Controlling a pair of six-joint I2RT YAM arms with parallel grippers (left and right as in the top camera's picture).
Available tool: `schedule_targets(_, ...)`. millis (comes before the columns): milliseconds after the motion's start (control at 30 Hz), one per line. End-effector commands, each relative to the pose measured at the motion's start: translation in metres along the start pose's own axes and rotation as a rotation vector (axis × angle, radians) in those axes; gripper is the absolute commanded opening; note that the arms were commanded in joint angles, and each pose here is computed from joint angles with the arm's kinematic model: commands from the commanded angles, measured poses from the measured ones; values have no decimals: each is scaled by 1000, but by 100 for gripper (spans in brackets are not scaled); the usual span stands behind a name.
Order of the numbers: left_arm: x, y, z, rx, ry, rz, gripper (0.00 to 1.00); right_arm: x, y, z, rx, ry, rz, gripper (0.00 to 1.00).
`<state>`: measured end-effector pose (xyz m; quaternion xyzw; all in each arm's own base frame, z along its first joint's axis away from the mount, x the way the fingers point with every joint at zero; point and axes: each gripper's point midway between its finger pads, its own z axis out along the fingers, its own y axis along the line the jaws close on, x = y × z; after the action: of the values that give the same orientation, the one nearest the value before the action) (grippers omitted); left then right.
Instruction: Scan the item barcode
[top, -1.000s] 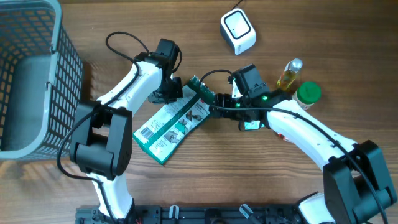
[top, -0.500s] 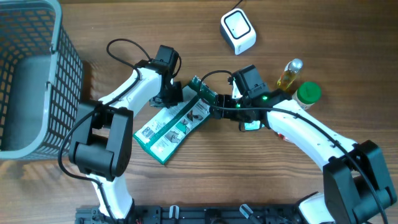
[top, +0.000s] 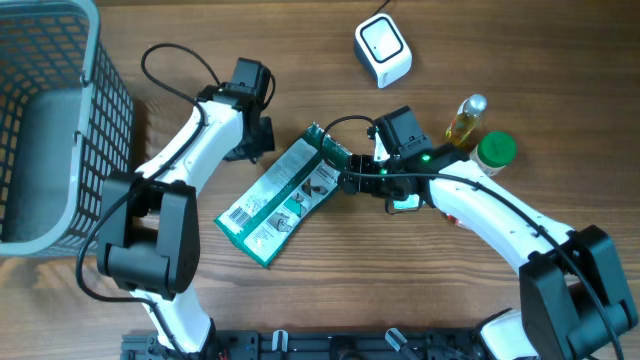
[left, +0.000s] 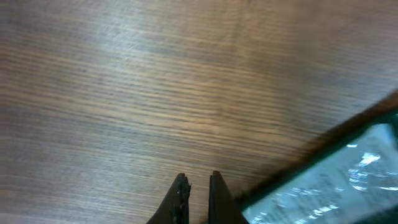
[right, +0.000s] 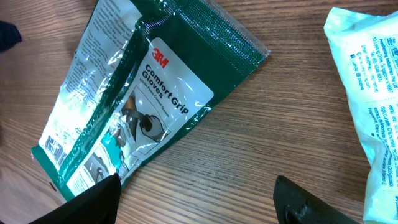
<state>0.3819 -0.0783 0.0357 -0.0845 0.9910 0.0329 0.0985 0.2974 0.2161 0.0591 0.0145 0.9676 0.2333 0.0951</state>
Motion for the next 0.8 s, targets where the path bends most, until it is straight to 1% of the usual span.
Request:
schedule_targets(0, 20, 24, 27, -102, 49, -6, 4, 6, -3, 4, 4, 26, 15, 79)
schedule_targets(100, 36, 29, 39, -121, 101, -19, 6, 7, -3, 4, 8, 31, 17, 79)
schedule_targets(267, 65, 19, 38, -47, 227, -17, 8, 12, -6, 5, 13, 46, 78, 79)
schedule_targets(333, 76, 14, 36, -13, 276, -19, 8, 19, -8, 9, 6, 64, 120, 75)
schedule_targets(433, 77, 11, 35, 1, 284, -21, 8, 32, -11, 19, 3, 74, 143, 65)
schedule_targets(467, 77, 11, 36, 1, 284, -21, 8, 37, -10, 23, -1, 74, 151, 63)
schedule_targets(567, 77, 11, 35, 1, 284, -21, 8, 43, 1, 35, -44, 48, 137, 54)
schedule_targets(667, 77, 11, 36, 1, 284, -21, 8, 46, 10, 49, -76, -10, 149, 40)
schedule_targets(700, 77, 11, 35, 1, 284, -21, 9, 47, 9, 54, -62, -27, 169, 31)
schedule_targets(767, 77, 11, 35, 1, 285, -21, 9, 48, 4, 64, -30, -41, 194, 21)
